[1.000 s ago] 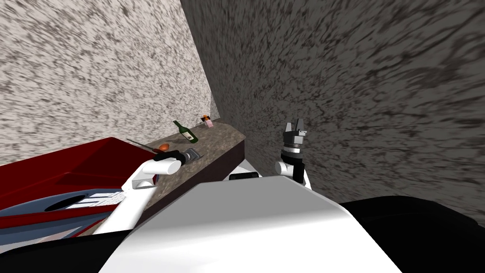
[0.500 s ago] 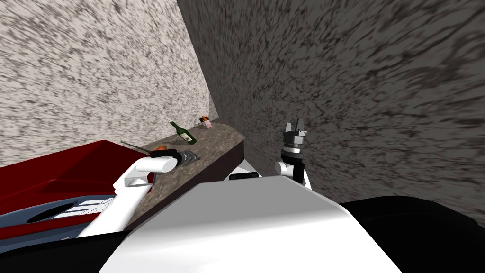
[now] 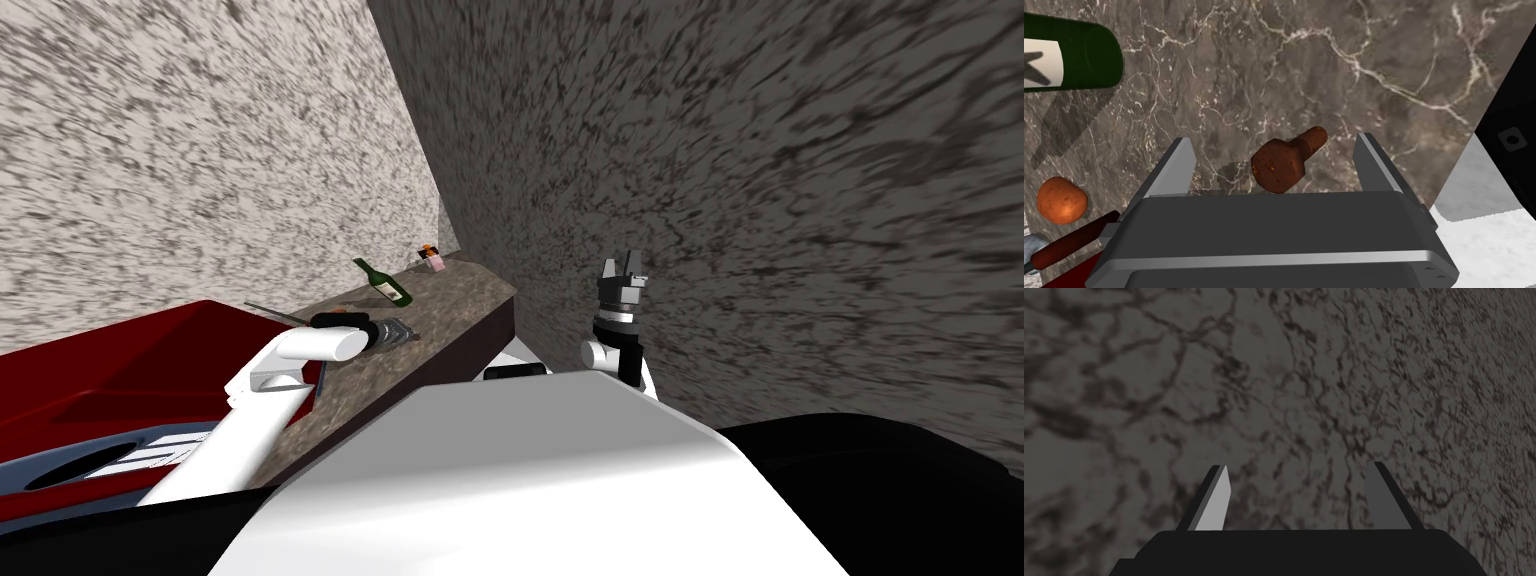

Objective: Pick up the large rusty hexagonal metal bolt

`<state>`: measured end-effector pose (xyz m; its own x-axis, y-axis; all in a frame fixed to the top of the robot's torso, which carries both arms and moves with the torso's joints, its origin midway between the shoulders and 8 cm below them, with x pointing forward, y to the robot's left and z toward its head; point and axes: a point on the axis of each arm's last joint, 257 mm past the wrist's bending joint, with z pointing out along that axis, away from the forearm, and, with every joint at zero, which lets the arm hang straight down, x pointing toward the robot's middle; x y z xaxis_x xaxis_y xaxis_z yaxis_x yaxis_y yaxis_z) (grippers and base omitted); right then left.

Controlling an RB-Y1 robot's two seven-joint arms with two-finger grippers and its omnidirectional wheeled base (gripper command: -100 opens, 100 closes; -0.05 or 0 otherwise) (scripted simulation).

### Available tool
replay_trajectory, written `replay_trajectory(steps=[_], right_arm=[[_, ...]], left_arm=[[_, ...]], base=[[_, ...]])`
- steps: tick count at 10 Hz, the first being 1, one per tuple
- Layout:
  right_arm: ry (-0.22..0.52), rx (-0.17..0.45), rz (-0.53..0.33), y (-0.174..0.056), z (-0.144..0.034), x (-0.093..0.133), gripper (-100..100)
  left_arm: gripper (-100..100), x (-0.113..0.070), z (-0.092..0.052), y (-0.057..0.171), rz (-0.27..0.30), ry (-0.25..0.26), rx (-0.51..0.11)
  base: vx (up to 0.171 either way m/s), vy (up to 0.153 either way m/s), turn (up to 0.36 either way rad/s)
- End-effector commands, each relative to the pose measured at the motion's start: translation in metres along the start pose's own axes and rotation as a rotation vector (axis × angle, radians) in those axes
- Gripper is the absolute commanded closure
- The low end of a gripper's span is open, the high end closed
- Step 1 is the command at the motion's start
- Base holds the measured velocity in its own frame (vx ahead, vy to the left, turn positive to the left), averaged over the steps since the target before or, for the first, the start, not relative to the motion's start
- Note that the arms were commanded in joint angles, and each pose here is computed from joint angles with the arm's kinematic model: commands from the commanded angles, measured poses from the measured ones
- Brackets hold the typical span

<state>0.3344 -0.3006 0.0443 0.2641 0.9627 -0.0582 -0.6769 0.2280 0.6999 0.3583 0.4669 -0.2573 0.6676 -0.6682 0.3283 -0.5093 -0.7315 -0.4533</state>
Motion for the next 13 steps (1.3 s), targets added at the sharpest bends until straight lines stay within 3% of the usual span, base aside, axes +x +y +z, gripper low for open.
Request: replay_trajectory(steps=[1,2,5,6,7,11,12,13], right_arm=[[0.000,0.000,0.000,0.000,0.000,0.000,0],[0.000,0.000,0.000,0.000,0.000,0.000,0],[0.000,0.000,0.000,0.000,0.000,0.000,0],[0.000,0.000,0.000,0.000,0.000,0.000,0],[0.000,0.000,0.000,0.000,0.000,0.000,0],[0.000,0.000,0.000,0.000,0.000,0.000,0],[0.000,0.000,0.000,0.000,0.000,0.000,0],[0.000,0.000,0.000,0.000,0.000,0.000,0]], left_arm=[[0,0.000,0.000,0.000,0.000,0.000,0.000],[-100,-0.006,0.008,-0.003,-0.013,-0.006,0.005],[-100,-0.016,0.021,-0.005,-0.030,-0.016,0.012],[-100,-0.013,0.017,-0.005,-0.027,-0.014,0.010],[100,-0.013,0.017,-0.006,-0.027,-0.014,0.011],[100,-0.013,0.017,-0.006,-0.027,-0.014,0.011],[0,-0.013,0.017,-0.006,-0.027,-0.014,0.011],[100,-0.008,0.010,-0.003,-0.016,-0.007,0.006]], base=[[0.000,0.000,0.000],[-0.006,0.000,-0.094],[-0.011,0.002,-0.089],[-0.004,0.002,-0.013],[0.000,0.000,0.000],[0.000,0.000,0.000],[0.000,0.000,0.000],[0.008,-0.001,0.128]])
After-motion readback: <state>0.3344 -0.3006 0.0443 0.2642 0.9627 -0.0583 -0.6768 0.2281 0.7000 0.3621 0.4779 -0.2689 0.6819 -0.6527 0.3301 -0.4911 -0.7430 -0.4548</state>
